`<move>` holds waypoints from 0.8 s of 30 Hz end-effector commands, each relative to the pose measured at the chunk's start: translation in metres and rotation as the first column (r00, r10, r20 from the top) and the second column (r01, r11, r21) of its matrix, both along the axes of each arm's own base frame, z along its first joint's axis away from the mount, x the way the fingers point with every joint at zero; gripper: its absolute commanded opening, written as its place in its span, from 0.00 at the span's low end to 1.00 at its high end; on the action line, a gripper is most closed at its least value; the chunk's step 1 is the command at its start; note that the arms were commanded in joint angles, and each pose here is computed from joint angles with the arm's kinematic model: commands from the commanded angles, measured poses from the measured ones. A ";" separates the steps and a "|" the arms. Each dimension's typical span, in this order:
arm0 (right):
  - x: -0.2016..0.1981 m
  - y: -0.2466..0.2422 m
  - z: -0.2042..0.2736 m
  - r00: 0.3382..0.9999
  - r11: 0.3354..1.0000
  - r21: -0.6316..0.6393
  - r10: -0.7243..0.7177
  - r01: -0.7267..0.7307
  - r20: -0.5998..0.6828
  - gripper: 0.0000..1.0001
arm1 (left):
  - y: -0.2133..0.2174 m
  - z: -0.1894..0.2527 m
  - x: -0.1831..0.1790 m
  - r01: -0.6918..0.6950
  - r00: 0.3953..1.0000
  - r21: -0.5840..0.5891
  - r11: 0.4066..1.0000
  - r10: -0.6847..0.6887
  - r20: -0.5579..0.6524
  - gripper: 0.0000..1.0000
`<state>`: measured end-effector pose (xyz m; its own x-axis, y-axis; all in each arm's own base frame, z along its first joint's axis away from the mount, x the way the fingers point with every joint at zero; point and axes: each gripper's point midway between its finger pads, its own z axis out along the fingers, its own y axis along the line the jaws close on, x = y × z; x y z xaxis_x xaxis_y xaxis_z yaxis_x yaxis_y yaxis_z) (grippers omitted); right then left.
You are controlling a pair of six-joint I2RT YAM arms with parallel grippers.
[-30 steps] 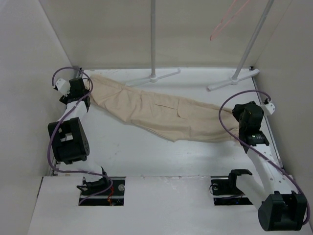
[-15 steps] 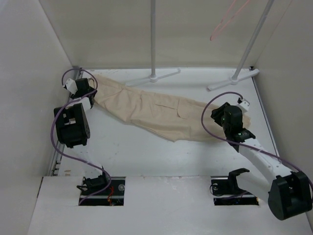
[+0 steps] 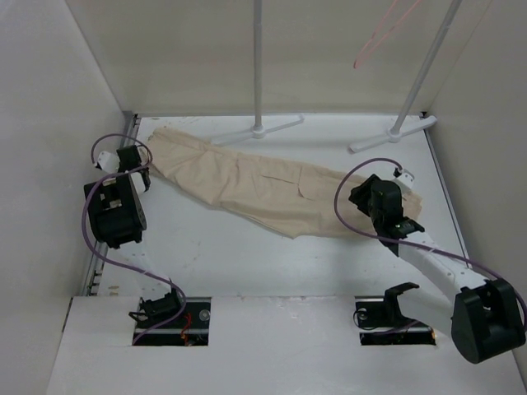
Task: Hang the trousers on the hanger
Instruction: Fold the trousers
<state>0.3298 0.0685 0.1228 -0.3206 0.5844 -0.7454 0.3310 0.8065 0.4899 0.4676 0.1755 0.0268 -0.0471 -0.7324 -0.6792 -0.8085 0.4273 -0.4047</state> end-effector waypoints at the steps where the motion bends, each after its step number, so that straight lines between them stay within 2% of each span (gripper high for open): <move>1: 0.005 -0.018 0.013 0.997 0.998 0.001 -0.057 0.057 0.054 0.63 | 0.016 -0.019 -0.038 -0.114 0.989 0.011 0.993 0.115 -0.091 0.17; 4: 0.004 -0.027 0.020 0.994 0.997 0.003 -0.080 0.080 0.069 0.72 | 0.018 -0.011 -0.052 -0.169 0.982 0.013 0.986 0.170 -0.087 0.19; 6: 0.003 -0.032 0.026 0.992 0.996 0.005 -0.089 0.089 0.084 0.73 | 0.016 0.017 -0.053 -0.190 0.982 0.030 0.981 0.191 -0.011 0.22; 10: 0.004 -0.030 0.030 0.993 0.997 0.014 -0.077 0.076 0.094 0.73 | -0.016 0.086 -0.039 -0.141 0.974 0.086 0.986 0.122 0.191 0.43; 13: 0.004 -0.024 0.028 0.994 0.998 0.014 -0.061 0.060 0.087 0.73 | -0.032 0.114 -0.018 -0.074 0.965 0.087 0.993 0.049 0.258 0.57; 15: 0.002 -0.016 0.025 0.996 0.999 0.018 -0.038 0.037 0.083 0.73 | -0.036 0.118 0.001 -0.028 0.967 0.091 0.995 0.003 0.255 0.58; 20: -0.001 -0.009 0.025 0.996 1.000 0.013 -0.012 0.011 0.088 0.74 | -0.023 0.094 0.035 0.016 0.990 0.081 0.997 -0.027 0.137 0.57; 24: 0.000 -0.006 0.031 0.995 1.000 0.009 0.005 -0.006 0.102 0.75 | -0.019 0.083 0.056 0.049 0.990 0.055 0.997 -0.055 0.128 0.56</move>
<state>0.3267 0.0569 0.1399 -0.2677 0.5974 -0.7560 0.3221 0.7949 0.5141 0.5180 0.1541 0.1165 0.0612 -0.6844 -0.7265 -0.7206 0.4734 -0.5067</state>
